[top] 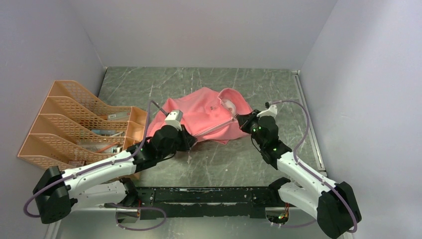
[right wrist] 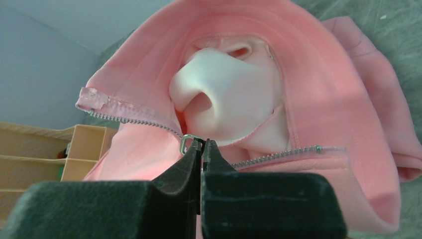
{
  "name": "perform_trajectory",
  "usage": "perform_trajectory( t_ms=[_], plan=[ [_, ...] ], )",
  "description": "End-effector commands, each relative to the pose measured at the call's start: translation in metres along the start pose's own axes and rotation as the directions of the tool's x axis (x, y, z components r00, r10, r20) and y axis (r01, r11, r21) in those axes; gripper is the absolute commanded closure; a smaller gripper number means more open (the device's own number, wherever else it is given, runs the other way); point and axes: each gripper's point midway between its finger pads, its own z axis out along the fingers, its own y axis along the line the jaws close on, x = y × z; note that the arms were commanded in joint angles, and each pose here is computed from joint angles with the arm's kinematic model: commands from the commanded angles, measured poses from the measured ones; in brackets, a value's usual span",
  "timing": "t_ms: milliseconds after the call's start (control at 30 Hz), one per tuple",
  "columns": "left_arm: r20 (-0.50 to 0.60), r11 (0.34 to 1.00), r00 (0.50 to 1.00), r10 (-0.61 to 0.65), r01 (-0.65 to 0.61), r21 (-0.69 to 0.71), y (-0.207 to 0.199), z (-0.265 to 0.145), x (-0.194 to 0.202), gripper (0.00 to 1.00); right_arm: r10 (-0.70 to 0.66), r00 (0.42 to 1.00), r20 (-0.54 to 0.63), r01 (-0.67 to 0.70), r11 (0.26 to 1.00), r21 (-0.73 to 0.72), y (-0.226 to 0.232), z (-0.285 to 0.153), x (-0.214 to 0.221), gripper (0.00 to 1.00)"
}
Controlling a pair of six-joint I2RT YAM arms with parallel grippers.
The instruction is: Zip up the jacket
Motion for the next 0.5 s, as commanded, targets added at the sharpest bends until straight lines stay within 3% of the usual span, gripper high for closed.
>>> perform_trajectory(
  t_ms=[0, 467],
  plan=[
    [-0.036, 0.973, 0.999, 0.03, -0.037, -0.229, 0.057, -0.025, 0.01, 0.92, -0.116, 0.939, 0.324, -0.006, 0.936, 0.352, -0.07, -0.001, -0.089, 1.0],
    [0.044, 0.971, 0.999, 0.017, -0.006, -0.238, 0.058, -0.047, -0.012, 0.92, -0.219, 0.885, 0.41, -0.04, 0.842, 0.538, -0.113, -0.007, -0.139, 1.0]
  ],
)
